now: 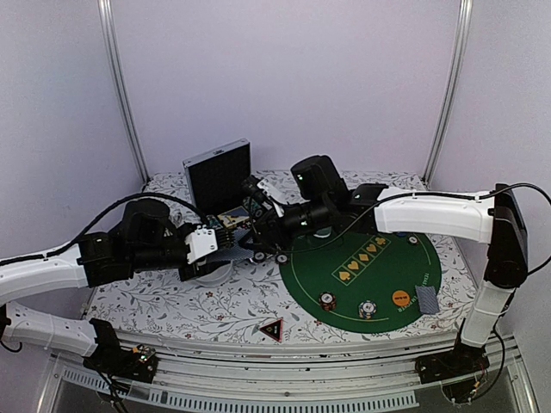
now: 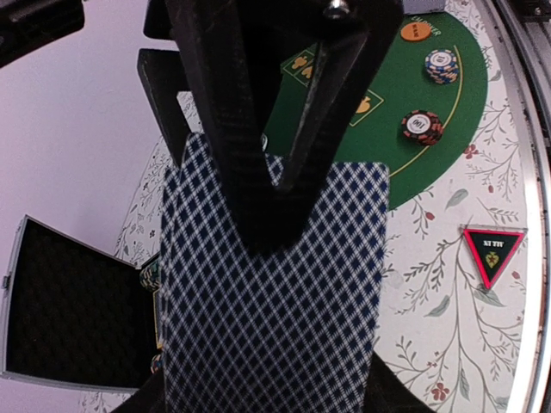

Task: Distribute texas hold em gaming equipment
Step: Pick up the poker card from the face-down deck piles.

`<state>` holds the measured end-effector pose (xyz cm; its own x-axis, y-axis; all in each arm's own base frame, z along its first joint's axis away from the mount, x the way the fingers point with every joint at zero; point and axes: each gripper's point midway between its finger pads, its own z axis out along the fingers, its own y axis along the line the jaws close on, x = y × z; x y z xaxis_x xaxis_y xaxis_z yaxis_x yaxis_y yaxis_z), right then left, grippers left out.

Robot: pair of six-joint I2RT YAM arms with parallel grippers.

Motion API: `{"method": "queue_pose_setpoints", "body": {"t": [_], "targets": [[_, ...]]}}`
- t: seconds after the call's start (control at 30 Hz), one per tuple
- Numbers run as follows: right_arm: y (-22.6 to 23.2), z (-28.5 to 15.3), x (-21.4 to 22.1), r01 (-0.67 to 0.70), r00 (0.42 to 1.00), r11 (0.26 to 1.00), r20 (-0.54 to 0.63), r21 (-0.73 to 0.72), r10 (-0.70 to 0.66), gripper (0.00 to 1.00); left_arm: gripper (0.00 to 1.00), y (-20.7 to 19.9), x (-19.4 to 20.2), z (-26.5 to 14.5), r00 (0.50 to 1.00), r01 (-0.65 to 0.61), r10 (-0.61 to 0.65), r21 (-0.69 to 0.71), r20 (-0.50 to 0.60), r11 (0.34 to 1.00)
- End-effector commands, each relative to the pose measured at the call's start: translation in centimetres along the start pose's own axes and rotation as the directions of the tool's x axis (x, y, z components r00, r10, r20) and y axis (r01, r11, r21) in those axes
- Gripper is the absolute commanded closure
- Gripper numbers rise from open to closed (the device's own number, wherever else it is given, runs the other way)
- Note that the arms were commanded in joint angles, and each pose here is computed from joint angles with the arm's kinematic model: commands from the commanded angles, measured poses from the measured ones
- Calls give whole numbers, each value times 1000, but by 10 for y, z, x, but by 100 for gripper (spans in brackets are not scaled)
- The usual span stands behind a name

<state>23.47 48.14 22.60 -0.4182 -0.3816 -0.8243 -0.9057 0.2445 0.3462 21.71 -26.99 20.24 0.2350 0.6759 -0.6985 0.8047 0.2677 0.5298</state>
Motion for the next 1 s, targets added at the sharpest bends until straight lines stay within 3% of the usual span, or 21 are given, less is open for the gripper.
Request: {"method": "queue_pose_setpoints", "body": {"t": [0.0,0.17,0.57,0.7,0.97], "targets": [[17,-17,-20,16,999,999,29,-36,-15,45,48,4,-6,-2,1000,-6,7,-26,30,1000],[19,-26,-26,19,999,1000,47,-18,-18,44,48,4,-6,-2,999,-6,7,-25,31,1000],[23,-21,-19,-22,1000,998,16,-60,23,79,48,4,-7,-3,999,-6,7,-25,34,1000],[26,-16,-17,-29,1000,995,4,-92,29,97,48,3,-7,-2,999,-6,7,-20,36,1000],[35,-39,-30,0,999,996,47,-87,4,98,48,3,-6,-2,999,-7,8,-23,32,1000]]}}
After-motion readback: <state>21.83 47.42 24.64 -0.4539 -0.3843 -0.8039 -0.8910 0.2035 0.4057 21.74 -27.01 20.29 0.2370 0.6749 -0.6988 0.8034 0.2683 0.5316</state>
